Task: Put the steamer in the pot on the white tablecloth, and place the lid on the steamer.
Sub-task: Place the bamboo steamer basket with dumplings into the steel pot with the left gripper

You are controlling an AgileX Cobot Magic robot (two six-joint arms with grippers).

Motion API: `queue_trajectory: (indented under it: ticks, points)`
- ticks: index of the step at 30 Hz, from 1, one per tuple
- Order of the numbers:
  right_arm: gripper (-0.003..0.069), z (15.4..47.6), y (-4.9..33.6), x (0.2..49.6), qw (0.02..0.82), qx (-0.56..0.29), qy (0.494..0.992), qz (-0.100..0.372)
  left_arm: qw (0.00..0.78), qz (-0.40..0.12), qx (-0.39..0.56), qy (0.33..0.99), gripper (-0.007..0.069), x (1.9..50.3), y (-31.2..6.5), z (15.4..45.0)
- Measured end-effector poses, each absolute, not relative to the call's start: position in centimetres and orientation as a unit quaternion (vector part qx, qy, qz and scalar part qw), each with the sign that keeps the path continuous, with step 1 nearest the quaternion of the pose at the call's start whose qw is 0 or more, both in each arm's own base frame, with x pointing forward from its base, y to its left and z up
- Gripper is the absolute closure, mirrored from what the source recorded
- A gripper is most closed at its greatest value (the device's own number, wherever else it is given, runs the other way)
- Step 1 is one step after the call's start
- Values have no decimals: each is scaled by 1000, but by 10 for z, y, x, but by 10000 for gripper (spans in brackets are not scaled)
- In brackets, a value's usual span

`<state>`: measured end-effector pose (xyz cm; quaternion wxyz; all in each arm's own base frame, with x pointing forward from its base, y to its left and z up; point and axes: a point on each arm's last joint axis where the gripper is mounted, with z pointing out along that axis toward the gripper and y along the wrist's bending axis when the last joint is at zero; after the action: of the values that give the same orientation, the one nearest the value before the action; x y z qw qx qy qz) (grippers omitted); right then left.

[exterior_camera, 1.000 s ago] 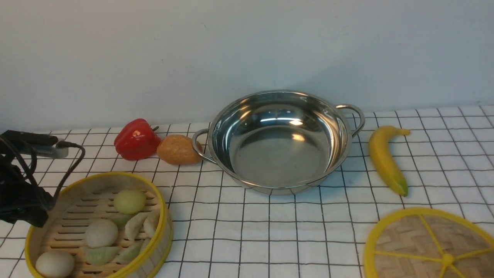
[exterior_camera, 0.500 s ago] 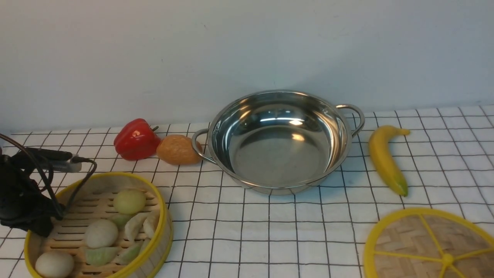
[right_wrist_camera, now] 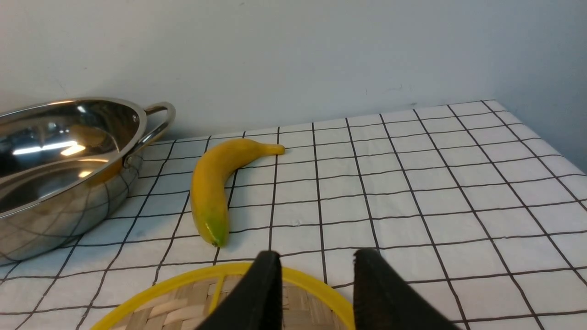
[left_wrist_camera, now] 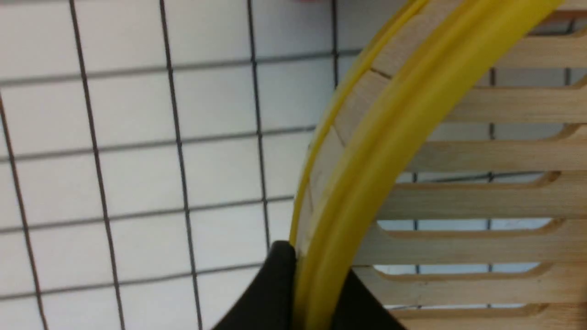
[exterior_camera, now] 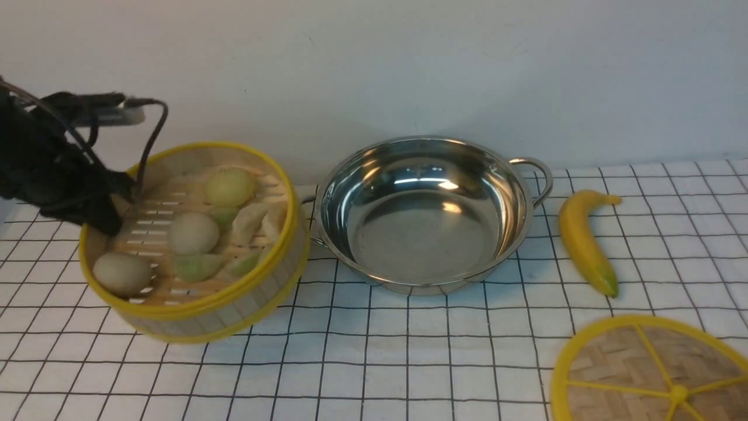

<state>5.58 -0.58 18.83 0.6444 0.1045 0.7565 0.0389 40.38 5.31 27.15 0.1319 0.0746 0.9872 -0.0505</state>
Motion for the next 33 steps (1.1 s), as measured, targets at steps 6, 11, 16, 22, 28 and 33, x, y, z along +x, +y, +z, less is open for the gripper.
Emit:
queue_trajectory:
  ticks: [6,11,16,22,28,33]
  points:
    - [416,188,-6,56,644,105,756,39,173,-69,121,975,600,435,-21,293]
    - [416,188,-6,56,644,105,756,39,185,-161,104,964,600,471,-81,280]
    - [416,188,-6,56,644,105,756,39,188,-202,86,957,600,497,-101,259]
    - [416,188,-6,56,644,105,756,39,188,-192,99,958,599,522,-128,216]
    - [416,188,-6,56,644,105,756,39,183,-149,118,965,599,527,-149,188]
    - [416,188,-6,56,644,105,756,39,177,-138,111,968,599,527,-152,184]
